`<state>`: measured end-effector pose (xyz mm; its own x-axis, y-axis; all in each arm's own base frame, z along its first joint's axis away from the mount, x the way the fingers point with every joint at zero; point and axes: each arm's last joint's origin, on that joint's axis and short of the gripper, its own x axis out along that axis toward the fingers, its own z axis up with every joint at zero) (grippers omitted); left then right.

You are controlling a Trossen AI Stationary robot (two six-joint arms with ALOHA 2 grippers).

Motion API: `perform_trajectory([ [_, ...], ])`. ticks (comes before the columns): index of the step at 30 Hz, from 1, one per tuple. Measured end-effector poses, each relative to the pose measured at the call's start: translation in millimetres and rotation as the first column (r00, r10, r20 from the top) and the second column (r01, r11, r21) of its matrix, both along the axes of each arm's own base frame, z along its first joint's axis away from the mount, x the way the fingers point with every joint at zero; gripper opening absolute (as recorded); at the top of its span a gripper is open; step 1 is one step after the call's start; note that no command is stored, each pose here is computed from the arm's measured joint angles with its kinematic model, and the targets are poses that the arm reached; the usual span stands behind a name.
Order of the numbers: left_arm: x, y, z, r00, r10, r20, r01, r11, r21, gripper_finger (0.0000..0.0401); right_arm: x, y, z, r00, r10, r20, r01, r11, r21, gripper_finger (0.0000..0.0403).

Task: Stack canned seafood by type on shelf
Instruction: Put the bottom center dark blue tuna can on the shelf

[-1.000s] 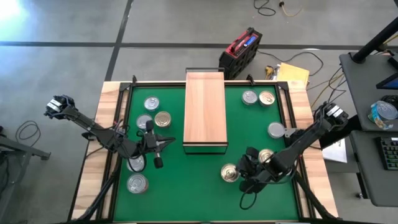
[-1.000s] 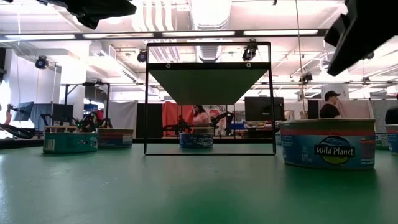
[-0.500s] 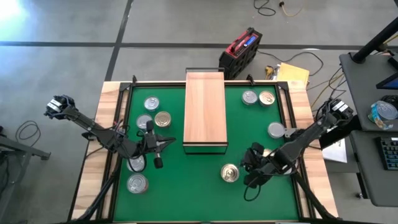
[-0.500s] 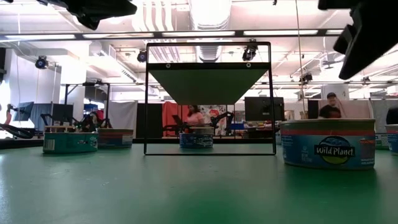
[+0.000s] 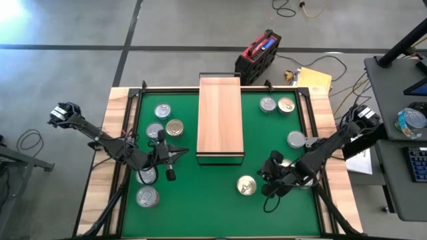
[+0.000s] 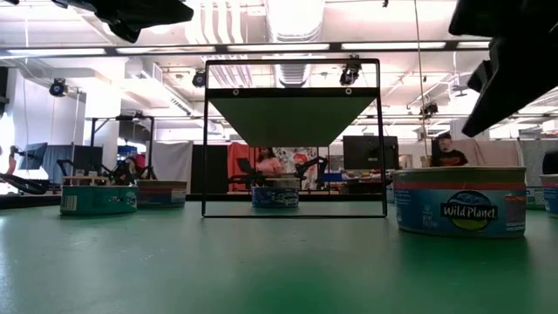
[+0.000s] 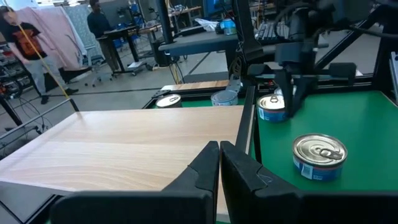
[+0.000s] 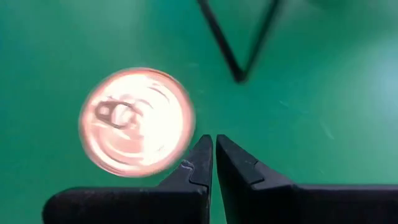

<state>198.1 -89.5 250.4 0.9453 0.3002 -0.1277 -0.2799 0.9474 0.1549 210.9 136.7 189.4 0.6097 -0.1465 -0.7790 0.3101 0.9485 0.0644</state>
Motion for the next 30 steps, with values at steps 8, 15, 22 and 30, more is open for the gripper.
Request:
perform_trajectory([
  [8, 0, 0, 0, 1.0, -0.001, -0.005, 0.001, 1.0, 0.008, 0.0, 11, 8, -13, 1.0, 0.005, 0.019, -0.005, 1.0, 0.009, 0.0065],
  [15, 0, 0, 0, 1.0, -0.001, -0.006, 0.001, 1.0, 0.009, 0.0, 16, 11, -20, 1.0, -0.001, 0.02, 0.0, 1.0, 0.012, 0.0185],
  [22, 0, 0, 0, 1.0, -0.001, -0.006, 0.001, 1.0, 0.009, 0.0, 18, 10, -26, 0.999, -0.037, 0.032, 0.036, 0.998, 0.043, 0.0241],
  [30, 0, 0, 0, 1.0, -0.001, -0.006, 0.001, 1.0, 0.009, 0.0, 11, 4, -43, 0.997, -0.062, 0.054, 0.057, 0.995, 0.083, 0.0237],
])
